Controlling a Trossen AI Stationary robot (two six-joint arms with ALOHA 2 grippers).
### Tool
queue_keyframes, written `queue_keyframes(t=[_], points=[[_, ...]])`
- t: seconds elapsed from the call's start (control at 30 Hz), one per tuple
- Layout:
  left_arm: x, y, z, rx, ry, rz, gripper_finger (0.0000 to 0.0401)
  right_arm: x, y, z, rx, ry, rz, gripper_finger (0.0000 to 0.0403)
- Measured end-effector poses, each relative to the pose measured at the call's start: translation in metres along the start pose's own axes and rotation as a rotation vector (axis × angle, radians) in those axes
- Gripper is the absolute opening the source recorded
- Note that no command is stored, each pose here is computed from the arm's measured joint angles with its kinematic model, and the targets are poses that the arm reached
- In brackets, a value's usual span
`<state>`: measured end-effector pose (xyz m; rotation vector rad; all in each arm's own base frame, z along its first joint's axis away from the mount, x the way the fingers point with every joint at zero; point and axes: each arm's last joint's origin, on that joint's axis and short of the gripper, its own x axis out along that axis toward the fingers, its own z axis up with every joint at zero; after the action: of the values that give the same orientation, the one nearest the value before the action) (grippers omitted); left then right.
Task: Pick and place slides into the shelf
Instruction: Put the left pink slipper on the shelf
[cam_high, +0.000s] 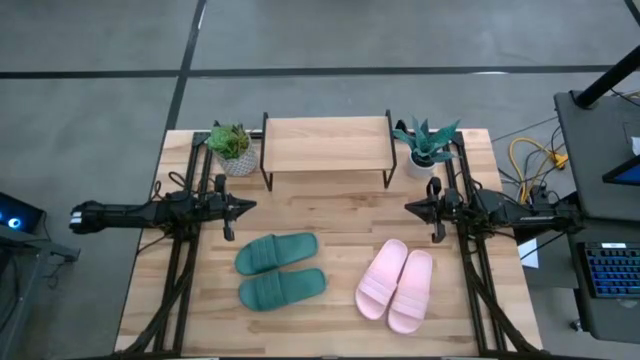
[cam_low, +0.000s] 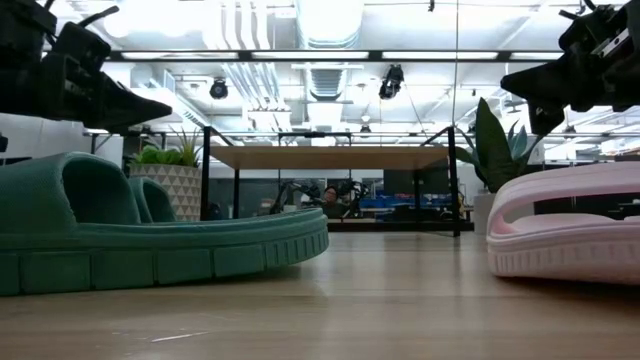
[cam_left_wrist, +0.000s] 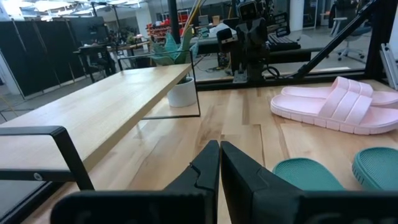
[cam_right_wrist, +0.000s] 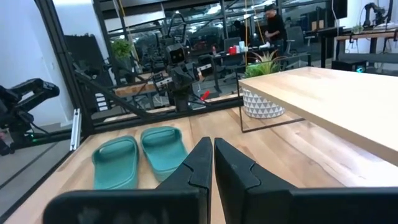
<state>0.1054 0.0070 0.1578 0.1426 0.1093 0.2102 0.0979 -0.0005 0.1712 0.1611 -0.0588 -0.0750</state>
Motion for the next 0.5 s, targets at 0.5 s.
queue_keyframes(t=[0.5], points=[[-0.006, 0.006, 0.033, -0.07, -0.349, 0.049, 0.0, 0.0, 0.001, 0.004, -0.05, -0.037, 0.005, 0.0009]])
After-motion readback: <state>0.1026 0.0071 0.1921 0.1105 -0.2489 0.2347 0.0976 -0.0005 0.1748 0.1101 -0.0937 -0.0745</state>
